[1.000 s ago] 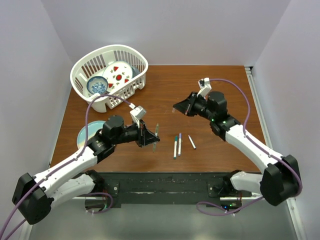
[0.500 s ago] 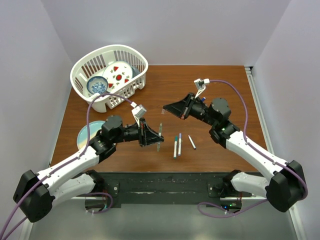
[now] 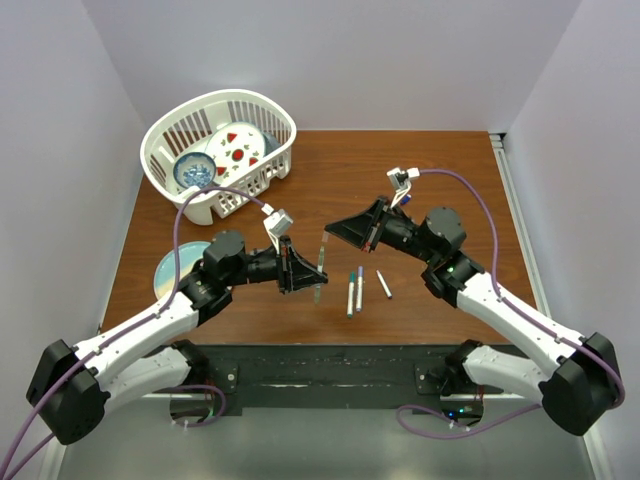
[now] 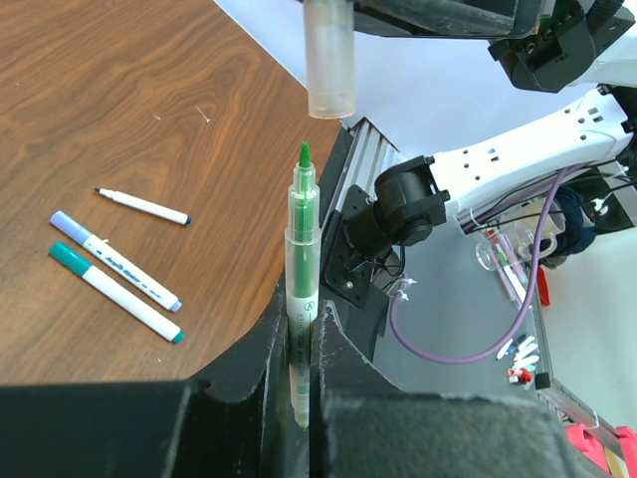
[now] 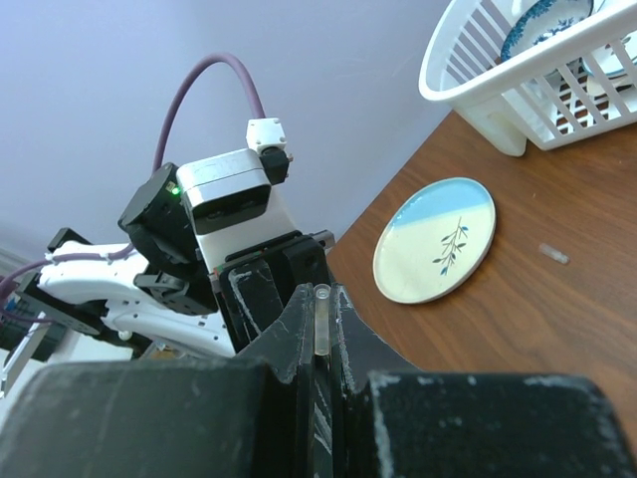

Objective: Insert the pens into the pen caps

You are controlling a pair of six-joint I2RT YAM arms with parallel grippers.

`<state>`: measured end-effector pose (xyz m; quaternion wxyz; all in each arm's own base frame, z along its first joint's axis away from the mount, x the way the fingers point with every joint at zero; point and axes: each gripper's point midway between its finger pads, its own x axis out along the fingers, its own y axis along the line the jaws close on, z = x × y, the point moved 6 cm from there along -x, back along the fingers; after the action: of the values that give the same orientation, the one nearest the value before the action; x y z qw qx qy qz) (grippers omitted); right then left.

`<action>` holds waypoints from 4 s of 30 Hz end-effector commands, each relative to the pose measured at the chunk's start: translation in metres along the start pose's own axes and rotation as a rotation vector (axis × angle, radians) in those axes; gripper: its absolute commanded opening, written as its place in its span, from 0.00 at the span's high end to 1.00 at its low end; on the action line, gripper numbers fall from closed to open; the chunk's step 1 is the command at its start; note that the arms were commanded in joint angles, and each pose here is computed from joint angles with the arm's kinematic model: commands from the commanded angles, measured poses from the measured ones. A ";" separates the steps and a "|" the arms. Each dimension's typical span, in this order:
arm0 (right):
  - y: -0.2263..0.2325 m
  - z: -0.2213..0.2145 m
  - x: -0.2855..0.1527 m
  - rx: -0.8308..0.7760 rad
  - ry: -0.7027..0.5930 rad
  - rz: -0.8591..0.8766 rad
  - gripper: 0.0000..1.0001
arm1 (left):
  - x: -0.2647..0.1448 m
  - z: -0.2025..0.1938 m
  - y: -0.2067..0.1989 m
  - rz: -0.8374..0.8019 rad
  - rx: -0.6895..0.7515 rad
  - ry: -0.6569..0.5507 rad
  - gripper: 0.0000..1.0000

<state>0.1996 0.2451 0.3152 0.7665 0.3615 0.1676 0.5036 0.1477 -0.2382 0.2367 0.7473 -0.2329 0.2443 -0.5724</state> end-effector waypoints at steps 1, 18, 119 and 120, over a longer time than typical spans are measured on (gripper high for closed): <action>0.007 0.000 -0.002 -0.023 0.004 0.025 1.00 | 0.001 0.006 -0.004 -0.028 0.036 -0.024 1.00; 0.001 -0.010 0.001 -0.047 0.031 -0.011 1.00 | 0.001 0.007 -0.005 -0.035 0.044 -0.031 1.00; -0.028 -0.101 -0.031 0.002 0.288 -0.089 1.00 | 0.014 0.049 0.008 0.041 0.111 -0.134 1.00; -0.031 -0.108 -0.032 0.012 0.297 -0.090 1.00 | 0.015 0.051 0.009 0.047 0.113 -0.137 1.00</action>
<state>0.1743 0.2456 0.2575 0.7962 0.3017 0.2091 0.4809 0.1502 -0.2424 0.2084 0.7346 -0.2210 0.3037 -0.5651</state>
